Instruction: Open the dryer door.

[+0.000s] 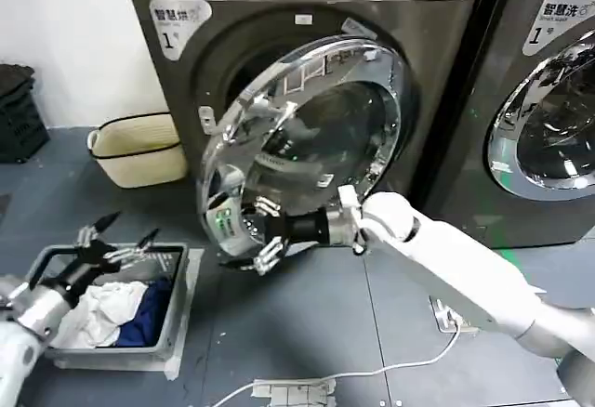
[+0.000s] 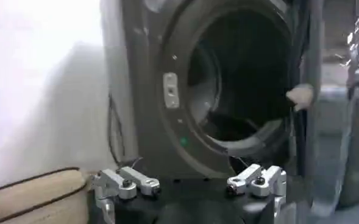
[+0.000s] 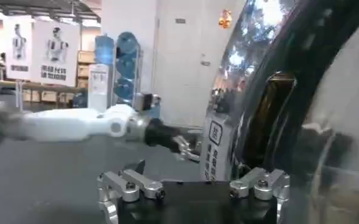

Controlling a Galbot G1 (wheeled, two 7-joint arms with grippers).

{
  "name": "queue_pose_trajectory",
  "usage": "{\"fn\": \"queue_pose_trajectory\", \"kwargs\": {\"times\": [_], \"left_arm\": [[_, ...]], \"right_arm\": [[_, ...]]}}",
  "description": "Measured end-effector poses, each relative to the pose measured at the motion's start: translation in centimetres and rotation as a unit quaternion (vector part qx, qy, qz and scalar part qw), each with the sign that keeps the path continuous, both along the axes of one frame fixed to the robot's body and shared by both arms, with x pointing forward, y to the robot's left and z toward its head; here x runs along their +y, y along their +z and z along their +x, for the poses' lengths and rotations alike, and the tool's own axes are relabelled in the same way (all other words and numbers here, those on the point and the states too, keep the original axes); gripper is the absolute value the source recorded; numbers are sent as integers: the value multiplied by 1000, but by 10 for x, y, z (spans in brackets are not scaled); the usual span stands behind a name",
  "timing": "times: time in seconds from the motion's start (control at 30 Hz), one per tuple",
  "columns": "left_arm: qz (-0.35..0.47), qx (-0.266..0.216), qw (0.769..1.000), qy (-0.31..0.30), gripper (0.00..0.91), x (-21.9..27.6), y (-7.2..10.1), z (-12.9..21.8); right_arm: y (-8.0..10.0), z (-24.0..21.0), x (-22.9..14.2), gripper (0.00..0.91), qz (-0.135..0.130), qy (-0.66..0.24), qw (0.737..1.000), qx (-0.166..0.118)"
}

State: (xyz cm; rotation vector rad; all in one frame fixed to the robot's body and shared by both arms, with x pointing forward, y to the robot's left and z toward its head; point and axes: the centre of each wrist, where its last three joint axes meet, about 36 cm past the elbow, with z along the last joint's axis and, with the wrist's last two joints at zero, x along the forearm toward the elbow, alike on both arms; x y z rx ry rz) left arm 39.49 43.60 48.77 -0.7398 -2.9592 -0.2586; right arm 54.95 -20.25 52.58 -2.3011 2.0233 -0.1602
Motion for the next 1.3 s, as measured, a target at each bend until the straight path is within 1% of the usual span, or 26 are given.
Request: {"fn": "queue_pose_trajectory", "kwargs": {"times": [0.23,0.43,0.5,0.57,0.7,0.8,0.93,1.1,1.3], "left_arm": [[13,-8,999,-37,907,-8,19,33],[27,-13,997,-65,907,-17,26,52],[31,-15,996,-78,907,-23,29,56],[35,-16,995,-93,907,-30,30,60],[46,-20,990,-129,907,-47,29,66],[48,-19,986,-156,907,-58,27,71],[46,-20,982,-182,907,-75,24,78],[39,-22,977,-210,907,-99,19,88],[36,-36,969,-241,907,-127,20,97]], "right_arm": [[4,-8,-34,907,-7,20,1000,-1],[8,-24,-66,907,-10,11,1000,-5],[9,-32,-81,907,-6,-3,1000,-8],[7,-42,-97,907,1,-24,1000,-9],[4,-62,-131,907,-1,-67,998,-12],[1,-79,-157,907,-1,-102,995,-8],[-4,-103,-188,907,13,-156,988,-10],[-11,-141,-227,907,23,-232,972,-16],[-20,-197,-268,907,35,-342,939,-28]]}}
